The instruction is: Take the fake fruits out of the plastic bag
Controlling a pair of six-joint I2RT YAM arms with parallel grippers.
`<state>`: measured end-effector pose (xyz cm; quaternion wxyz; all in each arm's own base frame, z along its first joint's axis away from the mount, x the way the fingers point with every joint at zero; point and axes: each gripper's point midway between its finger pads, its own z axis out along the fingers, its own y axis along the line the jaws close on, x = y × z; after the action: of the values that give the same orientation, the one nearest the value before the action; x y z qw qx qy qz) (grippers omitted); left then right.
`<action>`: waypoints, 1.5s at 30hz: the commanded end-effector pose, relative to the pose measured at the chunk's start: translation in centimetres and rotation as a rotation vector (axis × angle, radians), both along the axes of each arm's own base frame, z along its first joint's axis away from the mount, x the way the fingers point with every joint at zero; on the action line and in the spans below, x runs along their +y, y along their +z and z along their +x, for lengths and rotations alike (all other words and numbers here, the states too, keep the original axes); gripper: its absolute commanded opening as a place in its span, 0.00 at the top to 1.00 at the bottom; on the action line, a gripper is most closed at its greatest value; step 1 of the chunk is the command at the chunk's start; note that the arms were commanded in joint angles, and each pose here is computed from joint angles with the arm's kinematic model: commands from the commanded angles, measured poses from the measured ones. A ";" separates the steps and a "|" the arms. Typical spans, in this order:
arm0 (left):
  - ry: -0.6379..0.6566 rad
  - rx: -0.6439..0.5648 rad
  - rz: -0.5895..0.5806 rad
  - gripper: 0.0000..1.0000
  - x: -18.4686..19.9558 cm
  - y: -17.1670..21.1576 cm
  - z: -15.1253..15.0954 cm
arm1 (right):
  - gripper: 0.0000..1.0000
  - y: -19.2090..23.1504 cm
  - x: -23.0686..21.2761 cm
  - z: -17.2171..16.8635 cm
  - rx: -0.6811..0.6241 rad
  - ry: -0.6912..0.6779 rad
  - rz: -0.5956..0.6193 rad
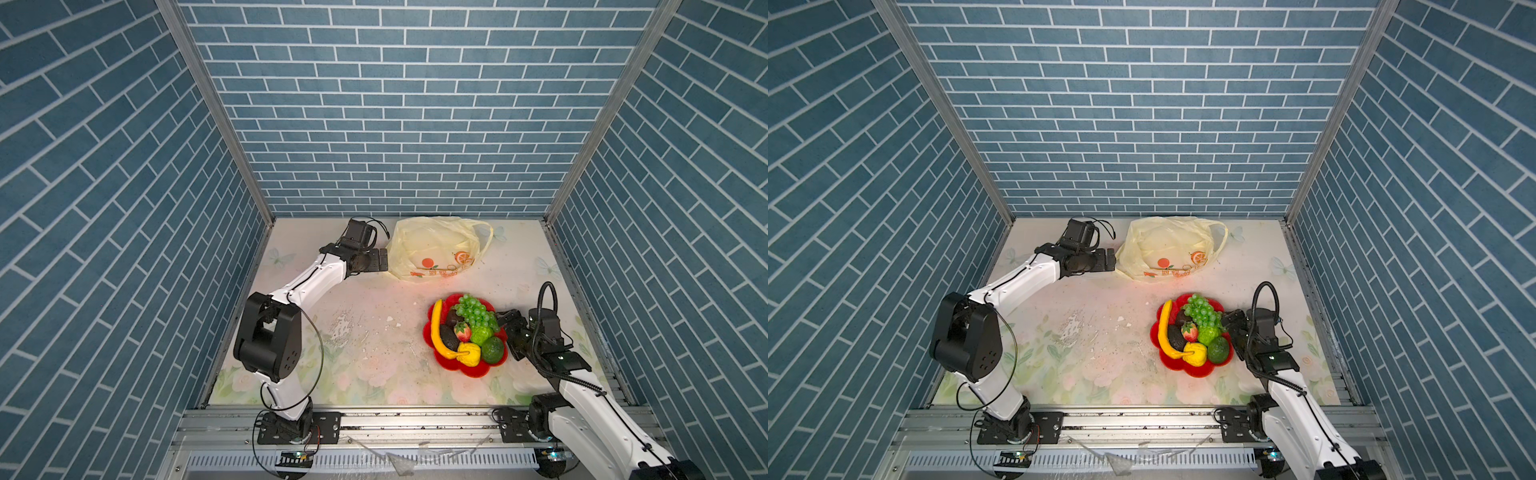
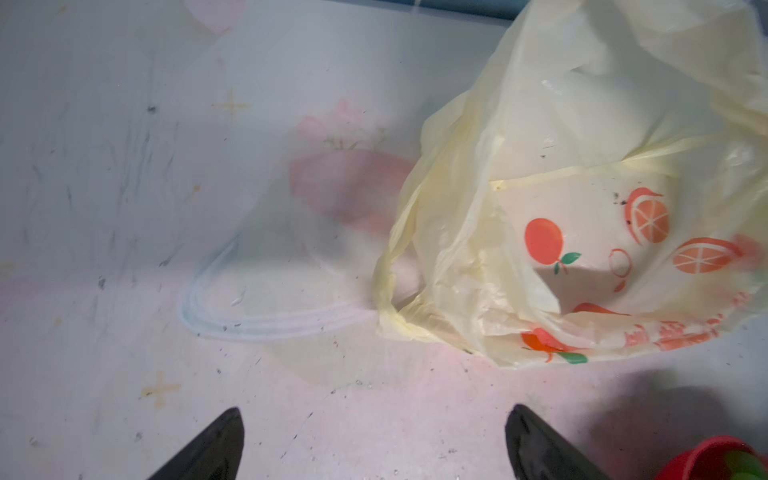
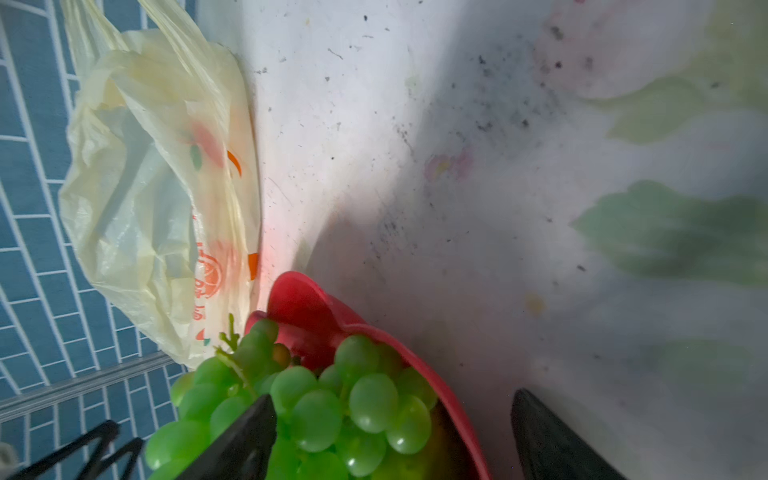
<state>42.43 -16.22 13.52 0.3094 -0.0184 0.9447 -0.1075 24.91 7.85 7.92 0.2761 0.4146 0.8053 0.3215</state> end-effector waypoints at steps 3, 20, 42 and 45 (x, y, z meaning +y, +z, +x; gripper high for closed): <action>0.130 -0.113 -0.060 0.00 2.6 1.0 -1.2 | 0.11 0.1 1.7 1.5 -0.047 -0.038 0.104; 0.260 -0.148 0.005 0.01 9.2 -1.9 -7.9 | 0.13 -1.3 12.2 7.4 -0.061 0.165 0.129; 0.492 -0.271 0.337 0.01 18.5 -0.2 -7.6 | 0.01 0.9 -0.7 7.9 -0.009 0.223 -0.611; 0.512 -0.321 0.340 0.01 20.1 0.4 -7.5 | 0.01 3.7 -3.0 9.8 -0.033 0.252 -0.845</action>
<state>34.89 1.91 12.56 0.4396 -0.1793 0.8744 0.1003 33.87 7.69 9.22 0.3604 0.2589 0.8866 0.1306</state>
